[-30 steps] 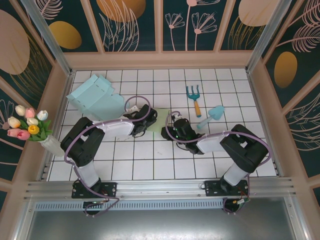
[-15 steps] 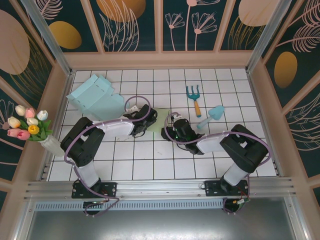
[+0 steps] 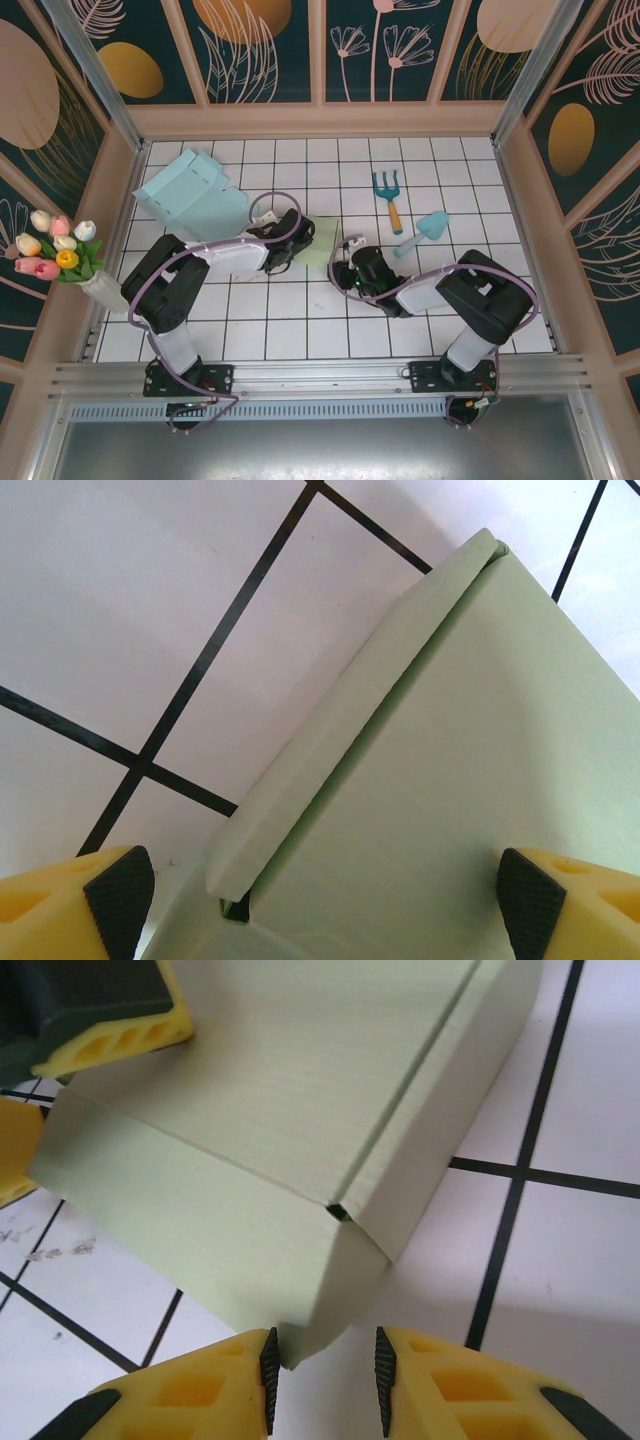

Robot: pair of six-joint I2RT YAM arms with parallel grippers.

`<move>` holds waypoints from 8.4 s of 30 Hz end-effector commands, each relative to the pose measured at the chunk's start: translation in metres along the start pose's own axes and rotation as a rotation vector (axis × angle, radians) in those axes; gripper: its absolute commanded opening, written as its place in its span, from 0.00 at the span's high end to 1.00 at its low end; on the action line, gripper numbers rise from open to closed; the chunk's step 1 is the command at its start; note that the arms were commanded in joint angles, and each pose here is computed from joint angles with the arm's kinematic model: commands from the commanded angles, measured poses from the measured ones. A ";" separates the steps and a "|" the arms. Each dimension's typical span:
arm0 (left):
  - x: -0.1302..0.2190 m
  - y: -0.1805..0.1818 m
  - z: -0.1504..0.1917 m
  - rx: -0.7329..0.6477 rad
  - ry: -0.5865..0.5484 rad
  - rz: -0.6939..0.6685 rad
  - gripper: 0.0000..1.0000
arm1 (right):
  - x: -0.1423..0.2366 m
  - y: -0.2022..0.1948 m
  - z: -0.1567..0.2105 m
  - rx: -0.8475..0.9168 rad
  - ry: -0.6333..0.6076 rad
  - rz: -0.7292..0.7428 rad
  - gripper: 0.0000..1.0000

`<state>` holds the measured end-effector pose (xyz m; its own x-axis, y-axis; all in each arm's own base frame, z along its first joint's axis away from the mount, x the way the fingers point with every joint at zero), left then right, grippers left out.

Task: Fold the paper box

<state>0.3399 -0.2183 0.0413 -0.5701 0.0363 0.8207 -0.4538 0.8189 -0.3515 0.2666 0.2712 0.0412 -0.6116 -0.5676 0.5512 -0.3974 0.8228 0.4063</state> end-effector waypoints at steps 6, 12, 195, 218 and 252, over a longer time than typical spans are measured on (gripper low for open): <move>-0.014 0.058 0.021 -0.089 0.055 -0.220 0.10 | -0.001 -0.024 0.004 0.045 -0.029 0.092 0.66; -0.018 0.062 0.023 -0.093 0.057 -0.233 0.10 | -0.001 -0.037 0.005 0.011 -0.037 0.102 0.66; -0.034 0.070 0.042 -0.087 0.122 -0.255 0.19 | -0.009 -0.020 -0.038 -0.056 -0.089 -0.075 0.82; -0.034 0.068 0.047 -0.103 0.155 -0.228 0.19 | -0.059 -0.040 -0.052 -0.163 -0.093 -0.053 0.94; 0.020 -0.010 0.048 -0.410 0.145 0.286 0.12 | -0.072 -0.066 -0.049 -0.359 0.099 -0.187 0.93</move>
<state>0.3226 -0.2433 0.0428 -0.5820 0.2599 0.7705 -0.1358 0.9032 -0.4073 0.3774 0.2583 0.0332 -0.5322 -0.7181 0.4486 -0.2829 0.6502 0.7052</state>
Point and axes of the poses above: each hand's point on the last joint's axis, 136 mm out from that joint toward the fingers, its own x axis back along the fingers, its own y axis along the line the jaws close on, z = x × y, the point moved 1 cm from there along x, back along the fingers, and after that the axes turned 2 degrees about -x, right-handed, at the moved point
